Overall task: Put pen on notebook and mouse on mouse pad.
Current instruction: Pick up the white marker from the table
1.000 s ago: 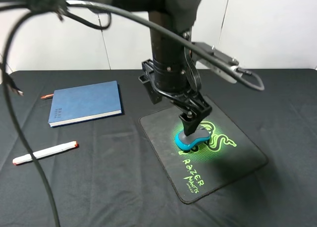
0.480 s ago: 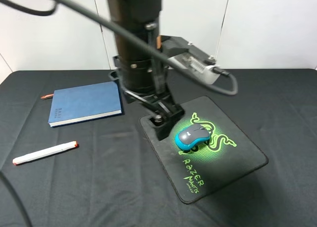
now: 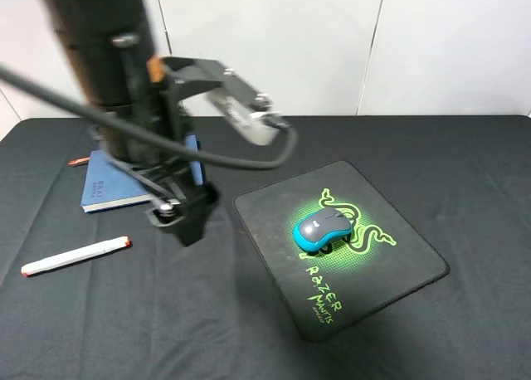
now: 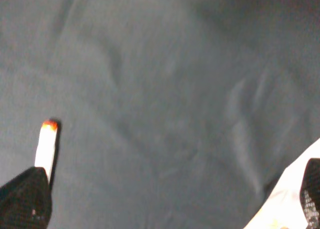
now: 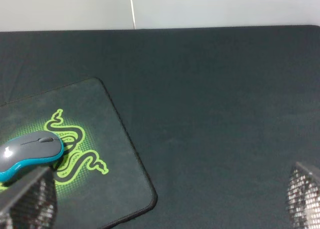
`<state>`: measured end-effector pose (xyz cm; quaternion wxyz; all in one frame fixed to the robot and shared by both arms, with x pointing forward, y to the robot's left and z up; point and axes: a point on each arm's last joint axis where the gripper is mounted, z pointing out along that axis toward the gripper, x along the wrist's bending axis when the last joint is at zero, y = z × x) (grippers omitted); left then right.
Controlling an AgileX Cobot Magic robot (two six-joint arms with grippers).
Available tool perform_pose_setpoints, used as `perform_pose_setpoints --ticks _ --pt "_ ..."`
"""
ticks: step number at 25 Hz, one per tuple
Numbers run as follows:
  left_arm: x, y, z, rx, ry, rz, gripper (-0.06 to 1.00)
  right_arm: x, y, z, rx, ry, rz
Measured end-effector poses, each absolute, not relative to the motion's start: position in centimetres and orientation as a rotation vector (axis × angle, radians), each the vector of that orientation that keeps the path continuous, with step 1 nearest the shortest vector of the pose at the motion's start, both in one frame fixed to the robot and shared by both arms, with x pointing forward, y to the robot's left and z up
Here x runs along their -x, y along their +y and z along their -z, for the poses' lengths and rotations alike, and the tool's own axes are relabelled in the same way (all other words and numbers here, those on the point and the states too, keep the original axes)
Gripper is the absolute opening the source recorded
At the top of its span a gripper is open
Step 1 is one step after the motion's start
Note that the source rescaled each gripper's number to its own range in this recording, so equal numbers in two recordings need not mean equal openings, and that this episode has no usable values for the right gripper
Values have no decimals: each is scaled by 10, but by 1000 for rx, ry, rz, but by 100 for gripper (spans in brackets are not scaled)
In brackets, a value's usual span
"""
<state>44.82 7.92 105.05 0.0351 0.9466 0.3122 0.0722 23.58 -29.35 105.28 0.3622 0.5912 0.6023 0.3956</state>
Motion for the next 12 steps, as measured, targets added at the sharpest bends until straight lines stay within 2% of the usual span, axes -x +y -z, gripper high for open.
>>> perform_pose_setpoints --ticks 12 --pt "-426 167 -1040 -2890 1197 -199 100 -236 -294 -1053 -1525 1550 -1020"
